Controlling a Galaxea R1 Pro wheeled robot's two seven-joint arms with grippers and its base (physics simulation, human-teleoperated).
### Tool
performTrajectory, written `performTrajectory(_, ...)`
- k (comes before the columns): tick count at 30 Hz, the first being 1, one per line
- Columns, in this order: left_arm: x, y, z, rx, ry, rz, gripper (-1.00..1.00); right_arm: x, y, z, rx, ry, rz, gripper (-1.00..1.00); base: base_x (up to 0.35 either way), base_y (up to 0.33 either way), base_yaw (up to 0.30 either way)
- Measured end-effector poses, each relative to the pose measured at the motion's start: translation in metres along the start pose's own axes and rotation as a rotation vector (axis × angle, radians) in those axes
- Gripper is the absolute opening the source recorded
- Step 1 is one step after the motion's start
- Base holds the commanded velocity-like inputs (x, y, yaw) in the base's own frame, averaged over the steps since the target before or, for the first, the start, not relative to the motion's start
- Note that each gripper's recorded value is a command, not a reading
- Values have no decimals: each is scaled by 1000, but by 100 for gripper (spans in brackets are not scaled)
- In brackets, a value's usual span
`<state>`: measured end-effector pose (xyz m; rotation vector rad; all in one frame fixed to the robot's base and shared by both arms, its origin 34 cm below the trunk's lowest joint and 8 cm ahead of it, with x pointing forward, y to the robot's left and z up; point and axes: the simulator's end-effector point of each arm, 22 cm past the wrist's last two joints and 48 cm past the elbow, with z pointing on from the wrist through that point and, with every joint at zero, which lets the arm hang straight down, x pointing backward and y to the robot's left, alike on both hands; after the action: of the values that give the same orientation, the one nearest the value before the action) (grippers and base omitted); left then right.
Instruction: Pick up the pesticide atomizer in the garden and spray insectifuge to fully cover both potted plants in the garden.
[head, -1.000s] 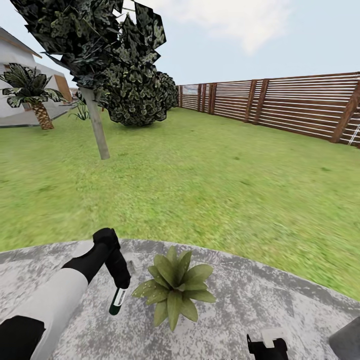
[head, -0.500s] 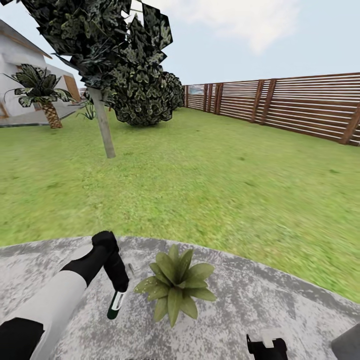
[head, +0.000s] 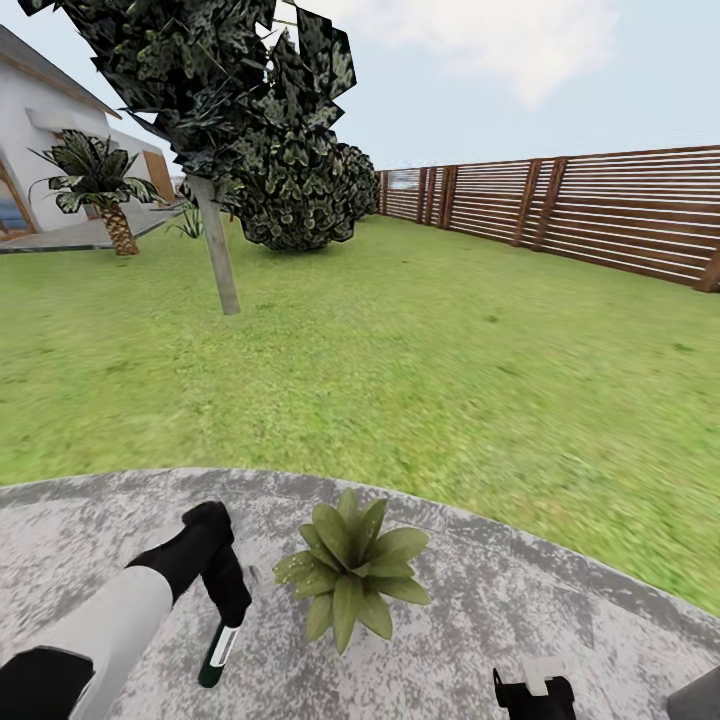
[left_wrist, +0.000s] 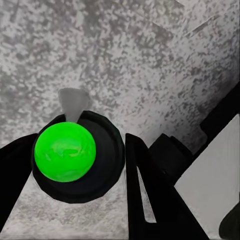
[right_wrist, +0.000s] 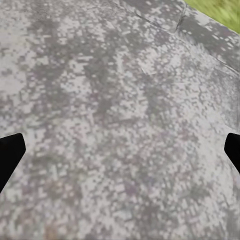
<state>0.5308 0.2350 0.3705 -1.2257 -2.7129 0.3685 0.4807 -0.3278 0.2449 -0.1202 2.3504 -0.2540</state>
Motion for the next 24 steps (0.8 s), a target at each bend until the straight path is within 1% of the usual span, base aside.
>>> performTrajectory(4, 4, 3, 25, -31, -40, -50, -100, 0, 0, 0, 0, 0, 0, 100, 0, 0, 0)
performTrajectory(7, 7, -1, 31, -27, -42, -59, -100, -1, 0, 0, 1, -1, 0, 100, 0, 0, 0)
performTrajectory(11, 6, -3, 33, -23, -44, -63, -100, -1, 0, 0, 3, -2, 2, 100, -15, -134, 47)
performTrajectory(14, 7, -2, 33, -23, -44, -63, -100, -1, 1, 0, 2, -2, 3, 100, -125, -246, 245)
performTrajectory(19, 7, -2, 33, -24, -44, -64, -100, -1, 1, 0, 1, -1, 2, 100, -223, -205, 274)
performTrajectory(21, 7, -2, 33, -24, -44, -65, -100, -1, 1, 0, 1, -2, 2, 100, -179, -122, 271)
performTrajectory(24, 7, -2, 32, -24, -45, -64, -100, -1, 1, 0, 1, -2, 2, 100, -32, -21, 83)
